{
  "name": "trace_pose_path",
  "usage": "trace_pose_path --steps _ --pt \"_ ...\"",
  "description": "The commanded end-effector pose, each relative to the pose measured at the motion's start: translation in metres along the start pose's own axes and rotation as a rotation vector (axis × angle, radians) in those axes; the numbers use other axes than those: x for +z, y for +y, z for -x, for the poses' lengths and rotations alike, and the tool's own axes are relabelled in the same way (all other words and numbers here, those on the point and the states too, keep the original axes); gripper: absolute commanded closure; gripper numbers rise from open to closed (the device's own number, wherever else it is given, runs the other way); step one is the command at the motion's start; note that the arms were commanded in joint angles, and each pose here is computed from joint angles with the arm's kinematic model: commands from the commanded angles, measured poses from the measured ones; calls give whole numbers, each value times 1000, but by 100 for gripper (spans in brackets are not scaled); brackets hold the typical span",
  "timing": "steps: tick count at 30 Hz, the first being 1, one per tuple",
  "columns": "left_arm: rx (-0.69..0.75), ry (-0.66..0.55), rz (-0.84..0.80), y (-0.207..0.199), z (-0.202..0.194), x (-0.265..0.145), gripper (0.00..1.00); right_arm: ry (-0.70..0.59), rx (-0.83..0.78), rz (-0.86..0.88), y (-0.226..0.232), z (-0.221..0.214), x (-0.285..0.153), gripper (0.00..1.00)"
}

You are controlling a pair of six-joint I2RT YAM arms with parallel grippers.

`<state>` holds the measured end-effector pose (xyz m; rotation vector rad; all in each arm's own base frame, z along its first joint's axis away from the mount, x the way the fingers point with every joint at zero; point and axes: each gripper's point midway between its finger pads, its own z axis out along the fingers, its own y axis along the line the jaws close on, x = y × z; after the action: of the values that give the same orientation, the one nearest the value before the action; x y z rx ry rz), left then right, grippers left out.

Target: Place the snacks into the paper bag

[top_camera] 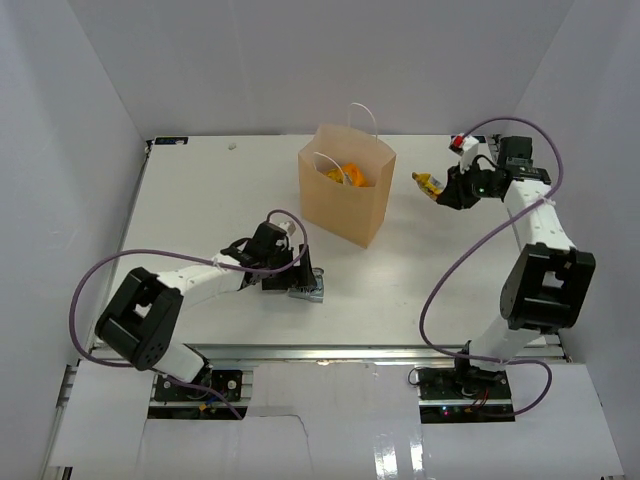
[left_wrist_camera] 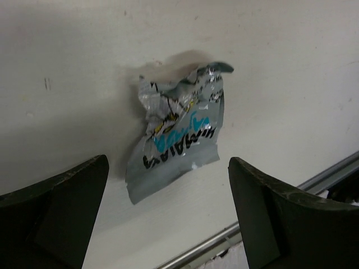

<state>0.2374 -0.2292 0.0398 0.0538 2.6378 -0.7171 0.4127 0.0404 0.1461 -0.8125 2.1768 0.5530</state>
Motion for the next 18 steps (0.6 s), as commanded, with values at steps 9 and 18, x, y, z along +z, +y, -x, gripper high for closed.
trace_pose_path --steps 9,18 --pt "124 -50 145 3 26 23 2 -445 -432 116 149 155 -99 89" --pt "103 -85 129 2 26 11 2 -520 -351 -3 166 218 -71 92"
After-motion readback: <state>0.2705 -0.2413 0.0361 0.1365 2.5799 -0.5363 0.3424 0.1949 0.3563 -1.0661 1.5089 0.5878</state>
